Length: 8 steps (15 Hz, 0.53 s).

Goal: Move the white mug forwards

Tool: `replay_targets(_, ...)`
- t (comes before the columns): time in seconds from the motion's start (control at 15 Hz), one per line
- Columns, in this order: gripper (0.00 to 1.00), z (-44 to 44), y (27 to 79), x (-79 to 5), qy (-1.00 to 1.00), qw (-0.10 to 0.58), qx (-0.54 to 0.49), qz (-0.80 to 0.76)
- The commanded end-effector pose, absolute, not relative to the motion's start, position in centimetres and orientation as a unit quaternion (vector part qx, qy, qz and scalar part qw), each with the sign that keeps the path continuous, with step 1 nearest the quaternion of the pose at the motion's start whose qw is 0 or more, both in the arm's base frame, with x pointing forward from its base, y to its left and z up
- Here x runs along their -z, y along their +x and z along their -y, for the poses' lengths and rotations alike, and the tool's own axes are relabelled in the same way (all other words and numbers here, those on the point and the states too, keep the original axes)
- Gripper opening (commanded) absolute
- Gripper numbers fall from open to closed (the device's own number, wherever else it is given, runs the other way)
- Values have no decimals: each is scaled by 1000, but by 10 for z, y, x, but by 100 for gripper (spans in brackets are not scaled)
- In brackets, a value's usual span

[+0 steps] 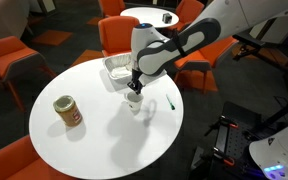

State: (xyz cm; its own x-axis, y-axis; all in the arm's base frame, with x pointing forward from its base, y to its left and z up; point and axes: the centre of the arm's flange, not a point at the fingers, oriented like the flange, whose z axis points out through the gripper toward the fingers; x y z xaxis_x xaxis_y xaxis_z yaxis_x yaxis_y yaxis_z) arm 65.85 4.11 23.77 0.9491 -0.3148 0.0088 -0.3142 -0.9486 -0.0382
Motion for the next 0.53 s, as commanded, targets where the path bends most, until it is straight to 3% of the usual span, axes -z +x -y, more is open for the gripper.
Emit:
replay_targets(0.0,3,-65,615,-257,-995,33,22,-96)
replay_targets(0.27,3,-66,597,-249,-994,16,3,-112)
replay_targets(0.33,37,-59,596,-250,-993,12,9,-118)
replay_targets(0.47,45,-43,600,-252,-991,6,22,-134)
